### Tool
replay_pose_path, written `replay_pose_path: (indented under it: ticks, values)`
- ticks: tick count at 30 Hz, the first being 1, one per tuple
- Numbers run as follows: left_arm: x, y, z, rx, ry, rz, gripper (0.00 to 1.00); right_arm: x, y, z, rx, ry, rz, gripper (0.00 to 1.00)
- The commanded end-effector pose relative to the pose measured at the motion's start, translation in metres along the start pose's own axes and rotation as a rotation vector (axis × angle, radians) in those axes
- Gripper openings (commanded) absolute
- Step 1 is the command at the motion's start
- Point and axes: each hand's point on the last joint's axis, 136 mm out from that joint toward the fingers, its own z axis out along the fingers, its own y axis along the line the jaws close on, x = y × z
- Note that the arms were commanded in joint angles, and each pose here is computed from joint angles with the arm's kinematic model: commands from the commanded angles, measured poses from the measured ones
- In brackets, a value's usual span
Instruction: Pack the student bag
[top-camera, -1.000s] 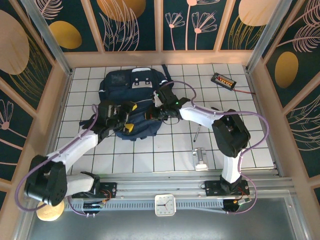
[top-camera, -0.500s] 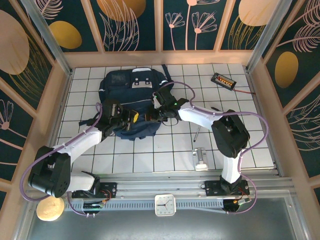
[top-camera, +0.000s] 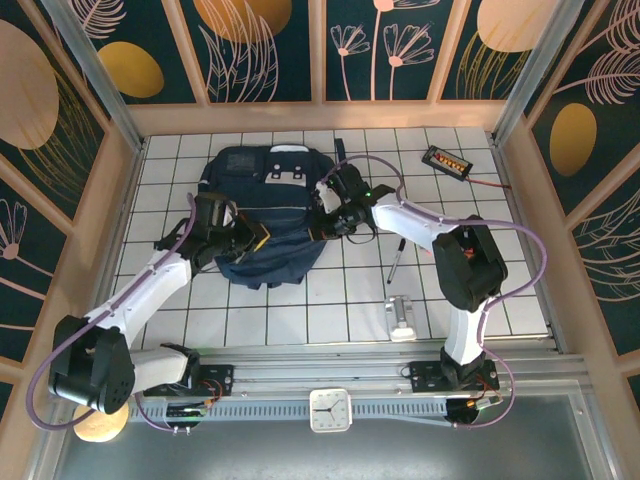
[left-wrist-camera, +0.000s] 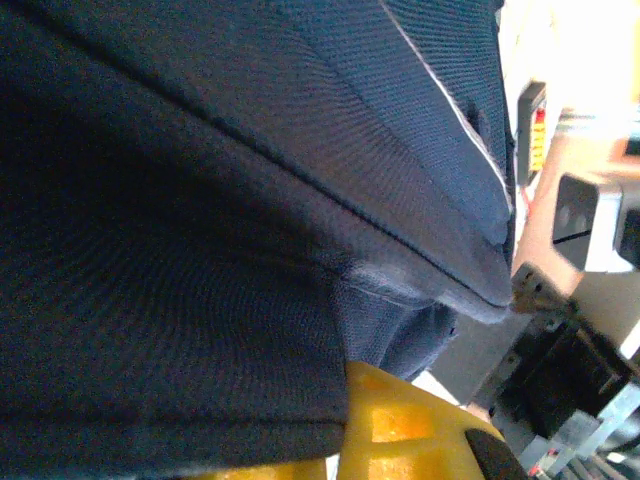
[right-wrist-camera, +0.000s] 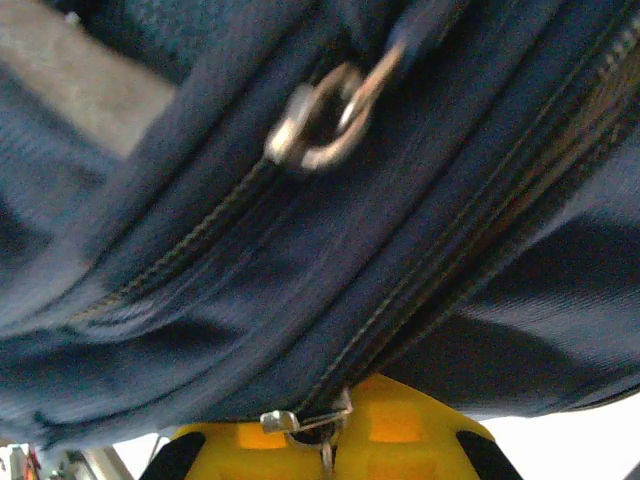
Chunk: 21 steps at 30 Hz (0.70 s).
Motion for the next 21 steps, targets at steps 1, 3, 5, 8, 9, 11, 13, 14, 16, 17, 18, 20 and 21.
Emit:
replay_pose_path:
  ticks: [1, 3, 5, 8, 9, 11, 13, 14, 16, 17, 18, 20, 21]
  values:
    - [0.004, 0.026, -0.020, -0.165, 0.039, 0.151, 0.00, -0.016, -0.081, -0.017, 0.239, 0.004, -0.095, 0.00]
    - [0.006, 0.029, -0.020, -0.187, 0.063, 0.179, 0.00, -0.026, -0.096, -0.020, 0.281, -0.003, -0.176, 0.00]
    - [0.008, 0.031, -0.020, -0.204, 0.085, 0.201, 0.00, -0.038, -0.108, -0.027, 0.311, -0.023, -0.269, 0.00]
    - [0.011, 0.036, -0.020, -0.222, 0.112, 0.223, 0.00, -0.048, -0.112, -0.033, 0.292, -0.042, -0.446, 0.00]
    - [0.012, 0.038, -0.019, -0.229, 0.120, 0.229, 0.00, -0.051, -0.114, -0.034, 0.303, -0.042, -0.497, 0.00]
    - [0.014, 0.039, -0.019, -0.233, 0.141, 0.244, 0.00, -0.055, -0.117, -0.035, 0.291, -0.039, -0.599, 0.00]
    - [0.015, 0.041, -0.019, -0.242, 0.157, 0.260, 0.00, -0.061, -0.122, -0.034, 0.281, -0.034, -0.654, 0.00]
    - [0.017, 0.044, -0.019, -0.253, 0.171, 0.265, 0.00, -0.069, -0.132, -0.034, 0.316, -0.037, -0.655, 0.00]
    - [0.017, 0.044, -0.023, -0.269, 0.184, 0.293, 0.00, -0.080, -0.150, -0.033, 0.375, -0.032, -0.652, 0.00]
    - [0.017, 0.045, -0.024, -0.279, 0.191, 0.304, 0.00, -0.085, -0.157, -0.034, 0.394, -0.033, -0.654, 0.00]
    - [0.019, 0.048, -0.025, -0.291, 0.201, 0.312, 0.00, -0.090, -0.166, -0.035, 0.427, -0.031, -0.656, 0.00]
    - [0.021, 0.053, -0.027, -0.307, 0.218, 0.322, 0.00, -0.098, -0.181, -0.035, 0.486, -0.026, -0.669, 0.00]
    - [0.023, 0.056, -0.028, -0.314, 0.228, 0.327, 0.00, -0.103, -0.187, -0.036, 0.506, -0.026, -0.677, 0.00]
